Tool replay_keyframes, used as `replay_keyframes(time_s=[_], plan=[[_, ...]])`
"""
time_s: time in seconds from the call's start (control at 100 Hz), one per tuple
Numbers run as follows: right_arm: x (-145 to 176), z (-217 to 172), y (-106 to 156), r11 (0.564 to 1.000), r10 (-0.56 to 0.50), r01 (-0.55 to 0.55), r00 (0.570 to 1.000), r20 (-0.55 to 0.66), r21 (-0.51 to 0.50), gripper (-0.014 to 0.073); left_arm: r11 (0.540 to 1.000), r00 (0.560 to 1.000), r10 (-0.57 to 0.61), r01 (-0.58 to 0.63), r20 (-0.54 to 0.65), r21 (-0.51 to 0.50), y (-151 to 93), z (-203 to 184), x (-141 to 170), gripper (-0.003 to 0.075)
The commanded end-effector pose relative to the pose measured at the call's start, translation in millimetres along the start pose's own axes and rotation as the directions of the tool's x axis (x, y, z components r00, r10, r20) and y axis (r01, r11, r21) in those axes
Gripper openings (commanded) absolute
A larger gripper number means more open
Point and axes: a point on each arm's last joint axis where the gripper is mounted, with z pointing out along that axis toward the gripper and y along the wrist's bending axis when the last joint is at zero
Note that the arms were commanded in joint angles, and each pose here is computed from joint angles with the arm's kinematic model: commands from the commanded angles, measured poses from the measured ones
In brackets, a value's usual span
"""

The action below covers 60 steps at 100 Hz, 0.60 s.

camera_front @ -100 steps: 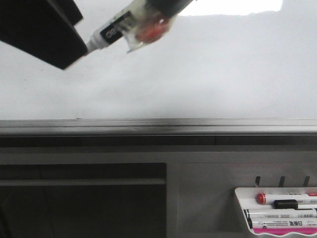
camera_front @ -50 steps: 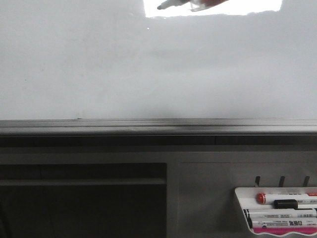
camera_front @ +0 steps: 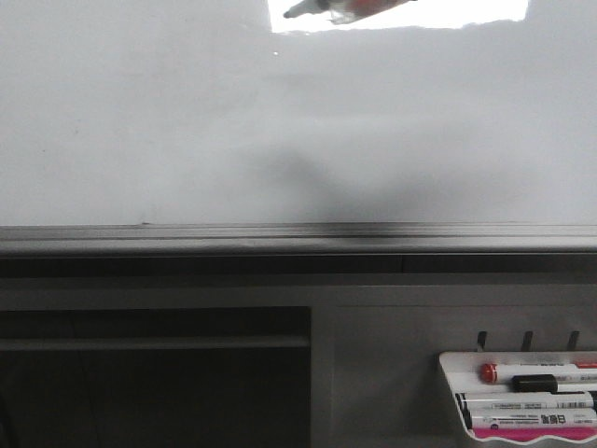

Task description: Write number 2 on whiteboard

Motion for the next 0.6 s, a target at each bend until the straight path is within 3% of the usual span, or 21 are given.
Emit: replay_keyframes(time_s=[0.0, 0.18, 0.33, 0.59], plan=[[-34.1, -1.1, 8.2, 0.999, -0.029, 0.026, 0.995, 0.093, 0.043, -0.0048, 1.000, 0.995, -0.026, 0.026, 0.101, -0.004, 0.8, -4.5, -13.6, 0.0473], [-47.0, 19.3, 29.6, 0.995, -0.054, 0.054, 0.998, 0.007, 0.088, -0.0048, 1.000, 0.994, -0.014, 0.015, 0.110, -0.007, 0.9, -4.5, -14.4, 0.0473], [-51.2, 41.6, 27.1, 0.995, -0.035, 0.052, 0.983, -0.182, 0.088, -0.0048, 1.000, 0.990, -0.012, 0.014, 0.142, -0.014, 1.6, -4.9, -17.3, 0.0473], [-82.7, 50.3, 30.3, 0.995, -0.045, 0.058, 0.988, -0.147, 0.082, -0.0048, 1.000, 0.989, -0.010, 0.012, 0.144, -0.015, 1.7, -5.0, -17.6, 0.0473]])
